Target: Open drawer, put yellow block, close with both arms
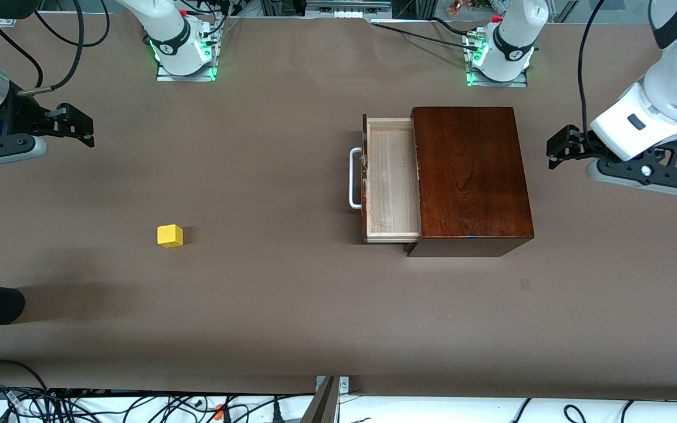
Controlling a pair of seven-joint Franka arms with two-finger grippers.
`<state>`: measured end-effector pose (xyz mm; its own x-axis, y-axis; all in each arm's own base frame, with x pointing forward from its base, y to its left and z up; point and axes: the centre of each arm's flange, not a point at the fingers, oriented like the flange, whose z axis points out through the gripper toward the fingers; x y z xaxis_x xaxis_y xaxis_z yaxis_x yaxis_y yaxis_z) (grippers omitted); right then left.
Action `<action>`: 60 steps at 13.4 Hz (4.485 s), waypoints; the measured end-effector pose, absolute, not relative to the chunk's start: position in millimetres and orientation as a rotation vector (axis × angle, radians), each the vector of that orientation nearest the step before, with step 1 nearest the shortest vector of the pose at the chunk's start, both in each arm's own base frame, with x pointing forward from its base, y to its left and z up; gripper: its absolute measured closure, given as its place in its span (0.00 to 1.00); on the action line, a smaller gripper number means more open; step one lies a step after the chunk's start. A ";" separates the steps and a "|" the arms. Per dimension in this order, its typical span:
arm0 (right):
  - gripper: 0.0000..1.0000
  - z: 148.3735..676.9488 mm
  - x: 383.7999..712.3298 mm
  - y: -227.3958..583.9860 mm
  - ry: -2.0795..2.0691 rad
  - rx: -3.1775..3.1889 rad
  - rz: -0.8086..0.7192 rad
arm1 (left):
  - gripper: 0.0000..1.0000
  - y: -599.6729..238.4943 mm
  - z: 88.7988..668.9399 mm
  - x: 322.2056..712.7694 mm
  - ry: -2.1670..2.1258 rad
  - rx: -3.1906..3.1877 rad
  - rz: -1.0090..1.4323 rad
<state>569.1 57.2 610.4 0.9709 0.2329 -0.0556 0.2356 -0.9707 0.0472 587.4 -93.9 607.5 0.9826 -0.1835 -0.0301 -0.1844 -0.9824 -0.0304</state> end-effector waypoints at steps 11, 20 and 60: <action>0.00 610.4 569.1 57.2 0.365 3.066 -0.077 | 0.00 -49.0 595.9 569.6 0.232 -3.122 0.099; 0.00 610.4 569.1 57.2 0.365 3.066 -0.077 | 0.00 -57.2 595.8 568.8 0.256 -3.120 0.099; 0.00 343.7 641.3 22.1 0.271 3.121 -0.137 | 0.00 -69.0 597.2 565.9 0.294 -3.118 0.105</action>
<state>641.3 22.1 343.7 0.9812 0.1719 -0.0873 0.1724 -0.9850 -0.0019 565.9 -69.0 597.2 0.9801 -0.1866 -0.0676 -0.1872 -0.9823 -0.0021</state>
